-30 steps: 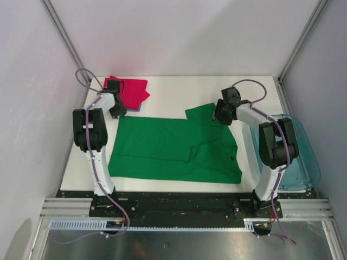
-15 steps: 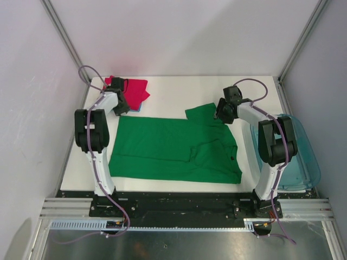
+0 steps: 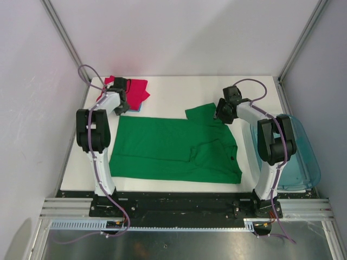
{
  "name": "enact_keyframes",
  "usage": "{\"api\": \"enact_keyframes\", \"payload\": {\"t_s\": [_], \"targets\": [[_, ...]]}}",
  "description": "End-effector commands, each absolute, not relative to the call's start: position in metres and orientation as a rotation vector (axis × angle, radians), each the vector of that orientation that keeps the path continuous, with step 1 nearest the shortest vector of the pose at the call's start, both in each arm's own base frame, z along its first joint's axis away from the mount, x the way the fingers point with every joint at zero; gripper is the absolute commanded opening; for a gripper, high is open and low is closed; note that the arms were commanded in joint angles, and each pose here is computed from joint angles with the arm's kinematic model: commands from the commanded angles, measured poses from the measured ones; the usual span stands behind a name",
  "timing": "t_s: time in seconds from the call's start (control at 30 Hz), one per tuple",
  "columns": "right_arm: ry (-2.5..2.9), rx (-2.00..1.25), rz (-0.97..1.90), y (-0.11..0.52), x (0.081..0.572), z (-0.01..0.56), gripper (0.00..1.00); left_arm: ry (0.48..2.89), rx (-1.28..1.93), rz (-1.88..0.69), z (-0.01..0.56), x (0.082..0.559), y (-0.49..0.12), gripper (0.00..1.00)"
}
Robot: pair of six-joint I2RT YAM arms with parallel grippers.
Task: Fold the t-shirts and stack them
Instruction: Grap the side of the flattened tshirt furthest away from the robot with both arms
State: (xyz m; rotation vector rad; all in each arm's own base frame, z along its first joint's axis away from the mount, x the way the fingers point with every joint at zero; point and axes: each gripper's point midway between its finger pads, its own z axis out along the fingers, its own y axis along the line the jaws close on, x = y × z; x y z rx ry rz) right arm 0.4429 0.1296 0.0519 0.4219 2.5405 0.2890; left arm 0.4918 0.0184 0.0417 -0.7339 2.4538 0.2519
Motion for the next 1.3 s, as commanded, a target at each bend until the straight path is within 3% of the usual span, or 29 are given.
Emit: {"api": "enact_keyframes", "payload": {"t_s": [0.0, 0.67, 1.03, 1.27], "targets": [[2.52, 0.407, 0.283, 0.127, 0.454, 0.057, 0.53, 2.398, -0.792, 0.316, 0.048, 0.494, 0.029, 0.33], [2.521, 0.425, 0.29, 0.124, 0.456, 0.055, 0.53, 2.488, -0.812, 0.294, 0.025, 0.495, 0.03, 0.29], [2.516, 0.423, 0.321, 0.123, 0.472, 0.054, 0.53, 2.497, -0.813, 0.293, 0.024, 0.496, 0.03, 0.03], [2.492, 0.399, 0.29, 0.116, 0.509, 0.055, 0.53, 2.476, -0.773, 0.285, 0.041, 0.499, 0.03, 0.0]]}}
